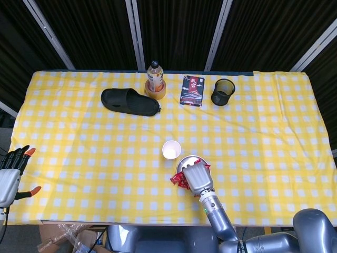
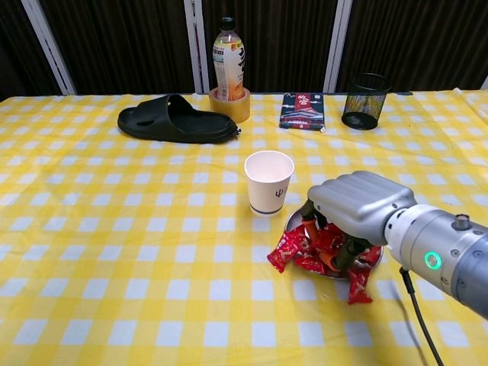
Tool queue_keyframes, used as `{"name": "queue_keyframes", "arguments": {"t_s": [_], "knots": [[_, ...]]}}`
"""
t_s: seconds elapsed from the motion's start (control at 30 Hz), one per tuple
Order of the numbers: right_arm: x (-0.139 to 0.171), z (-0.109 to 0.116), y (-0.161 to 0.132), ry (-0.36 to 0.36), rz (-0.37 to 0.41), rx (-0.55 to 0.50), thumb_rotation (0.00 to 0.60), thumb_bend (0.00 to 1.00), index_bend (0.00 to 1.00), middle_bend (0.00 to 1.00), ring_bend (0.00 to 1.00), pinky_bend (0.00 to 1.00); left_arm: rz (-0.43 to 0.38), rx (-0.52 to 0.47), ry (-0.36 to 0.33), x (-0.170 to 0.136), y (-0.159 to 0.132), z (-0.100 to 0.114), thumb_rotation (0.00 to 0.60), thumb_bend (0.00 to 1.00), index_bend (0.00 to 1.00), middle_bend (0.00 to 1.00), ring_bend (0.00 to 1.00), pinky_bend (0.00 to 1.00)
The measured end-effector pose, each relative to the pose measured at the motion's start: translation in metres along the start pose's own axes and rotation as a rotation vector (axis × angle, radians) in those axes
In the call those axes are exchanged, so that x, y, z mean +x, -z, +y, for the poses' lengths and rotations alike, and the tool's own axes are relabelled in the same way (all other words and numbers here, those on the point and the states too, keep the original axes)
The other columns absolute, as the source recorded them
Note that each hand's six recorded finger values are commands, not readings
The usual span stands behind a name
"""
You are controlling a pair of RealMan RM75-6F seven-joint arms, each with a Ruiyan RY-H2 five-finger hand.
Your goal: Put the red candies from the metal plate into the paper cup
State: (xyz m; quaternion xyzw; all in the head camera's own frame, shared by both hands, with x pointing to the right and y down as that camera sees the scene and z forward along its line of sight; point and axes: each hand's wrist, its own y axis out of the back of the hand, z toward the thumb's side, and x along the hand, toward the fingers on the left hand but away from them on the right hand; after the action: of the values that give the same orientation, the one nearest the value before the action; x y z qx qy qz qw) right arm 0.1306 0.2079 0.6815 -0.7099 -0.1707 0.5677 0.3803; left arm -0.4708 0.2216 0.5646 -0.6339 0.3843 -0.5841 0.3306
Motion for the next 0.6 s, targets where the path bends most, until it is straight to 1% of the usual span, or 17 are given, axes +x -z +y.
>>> {"name": "queue_keyframes", "arguments": {"t_s": [0.2, 0.4, 0.6], "knots": [[-0.001, 0.010, -0.001, 0.023, 0.002, -0.014, 0.600, 0.48, 0.58, 0.52, 0.70, 0.85, 0.001, 0.000, 0.000, 0.000, 0.000, 0.000, 0.600, 0.05, 0.00, 0.00, 0.00, 0.00], [-0.001, 0.025, -0.002, 0.053, 0.010, -0.024, 0.600, 0.48, 0.58, 0.52, 0.70, 0.85, 0.004, -0.001, -0.001, 0.001, 0.001, 0.000, 0.600, 0.05, 0.00, 0.00, 0.00, 0.00], [0.000, 0.049, -0.008, 0.093, 0.022, -0.018, 0.600, 0.48, 0.58, 0.52, 0.70, 0.85, 0.007, -0.004, 0.002, 0.001, 0.001, 0.001, 0.600, 0.05, 0.00, 0.00, 0.00, 0.00]]}}
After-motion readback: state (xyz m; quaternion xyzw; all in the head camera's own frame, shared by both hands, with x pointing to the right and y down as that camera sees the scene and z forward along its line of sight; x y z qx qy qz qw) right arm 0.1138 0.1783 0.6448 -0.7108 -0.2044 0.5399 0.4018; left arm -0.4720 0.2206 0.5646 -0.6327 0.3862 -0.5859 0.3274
